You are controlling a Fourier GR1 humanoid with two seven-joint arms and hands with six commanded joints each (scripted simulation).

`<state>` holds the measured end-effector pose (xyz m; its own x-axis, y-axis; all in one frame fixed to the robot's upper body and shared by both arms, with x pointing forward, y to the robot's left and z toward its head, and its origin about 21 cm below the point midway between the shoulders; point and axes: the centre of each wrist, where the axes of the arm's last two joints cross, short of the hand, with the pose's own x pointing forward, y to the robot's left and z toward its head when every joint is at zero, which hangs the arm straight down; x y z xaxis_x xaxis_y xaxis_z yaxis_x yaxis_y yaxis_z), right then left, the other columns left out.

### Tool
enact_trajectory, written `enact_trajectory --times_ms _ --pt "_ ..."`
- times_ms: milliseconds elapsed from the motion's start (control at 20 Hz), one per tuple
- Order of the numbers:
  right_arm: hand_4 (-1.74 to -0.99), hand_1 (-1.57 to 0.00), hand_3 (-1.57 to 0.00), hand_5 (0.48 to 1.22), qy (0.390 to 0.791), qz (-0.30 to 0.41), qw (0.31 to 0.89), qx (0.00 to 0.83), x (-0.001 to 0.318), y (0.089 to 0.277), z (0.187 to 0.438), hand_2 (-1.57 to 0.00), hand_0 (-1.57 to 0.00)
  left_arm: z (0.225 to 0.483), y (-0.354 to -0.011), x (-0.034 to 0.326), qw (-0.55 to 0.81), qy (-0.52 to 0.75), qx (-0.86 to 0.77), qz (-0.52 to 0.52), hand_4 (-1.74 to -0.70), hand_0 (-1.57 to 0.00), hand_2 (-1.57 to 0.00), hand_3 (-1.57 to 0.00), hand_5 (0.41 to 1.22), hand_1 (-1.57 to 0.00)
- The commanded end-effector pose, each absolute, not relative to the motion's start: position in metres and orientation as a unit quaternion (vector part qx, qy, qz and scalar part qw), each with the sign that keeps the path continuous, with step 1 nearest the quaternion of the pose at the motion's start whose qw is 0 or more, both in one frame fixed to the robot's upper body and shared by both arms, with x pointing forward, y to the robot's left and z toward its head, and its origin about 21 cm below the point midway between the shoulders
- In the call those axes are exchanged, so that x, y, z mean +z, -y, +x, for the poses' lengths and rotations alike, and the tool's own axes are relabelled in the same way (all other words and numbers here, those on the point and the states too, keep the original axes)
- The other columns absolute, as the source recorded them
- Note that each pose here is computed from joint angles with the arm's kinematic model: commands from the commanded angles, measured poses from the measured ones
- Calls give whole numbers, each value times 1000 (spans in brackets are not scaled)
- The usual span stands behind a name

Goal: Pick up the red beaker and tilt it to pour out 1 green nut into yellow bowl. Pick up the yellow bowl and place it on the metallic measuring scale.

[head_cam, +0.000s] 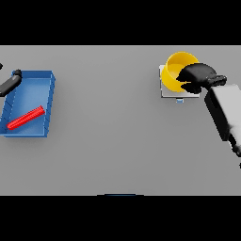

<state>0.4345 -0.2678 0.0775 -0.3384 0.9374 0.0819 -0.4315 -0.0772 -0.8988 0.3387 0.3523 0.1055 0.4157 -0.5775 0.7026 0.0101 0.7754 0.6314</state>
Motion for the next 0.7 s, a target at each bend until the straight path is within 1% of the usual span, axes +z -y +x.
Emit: enact_trajectory --times_ms 0,50,100,150,250,350,450,550,650 --pt "-1701 -1322 -1057 1221 459 -271 507 677 77 270 434 -1330 -1128 339 -356 105 796 506 -183 277 -730 1 1 1 720 1" --pt "-1660 -1150 -937 1143 462 -266 511 674 75 272 434 -1186 -902 340 -353 104 796 507 -185 273 -732 1 1 1 723 1" --pt "-1619 -980 -833 1072 454 -268 521 671 77 270 436 -1042 -721 341 -353 102 796 509 -186 270 -733 1 1 1 728 1" --pt "-1588 -828 -742 1016 449 -272 525 670 77 272 437 -913 -577 343 -348 103 795 512 -187 268 -732 1 1 1 729 1" --pt "-1539 -582 -613 933 441 -272 525 675 73 272 435 -693 -369 340 -351 104 794 510 -186 273 -727 1 1 1 717 1" --pt "-1501 -380 -525 877 438 -271 515 686 75 273 436 -519 -236 340 -352 101 797 506 -189 271 -724 1 1 1 708 1" --pt "-1469 -243 -449 842 439 -271 507 691 73 273 435 -375 -150 340 -352 102 794 509 -186 275 -722 1 1 1 703 1" --pt "-1442 -155 -378 814 429 -269 512 693 73 269 436 -251 -96 342 -353 105 796 507 -183 274 -722 1 1 1 699 1" --pt "-1422 -99 -323 785 423 -265 520 693 74 269 436 -161 -61 342 -351 106 794 508 -187 277 -719 1 1 1 696 1"
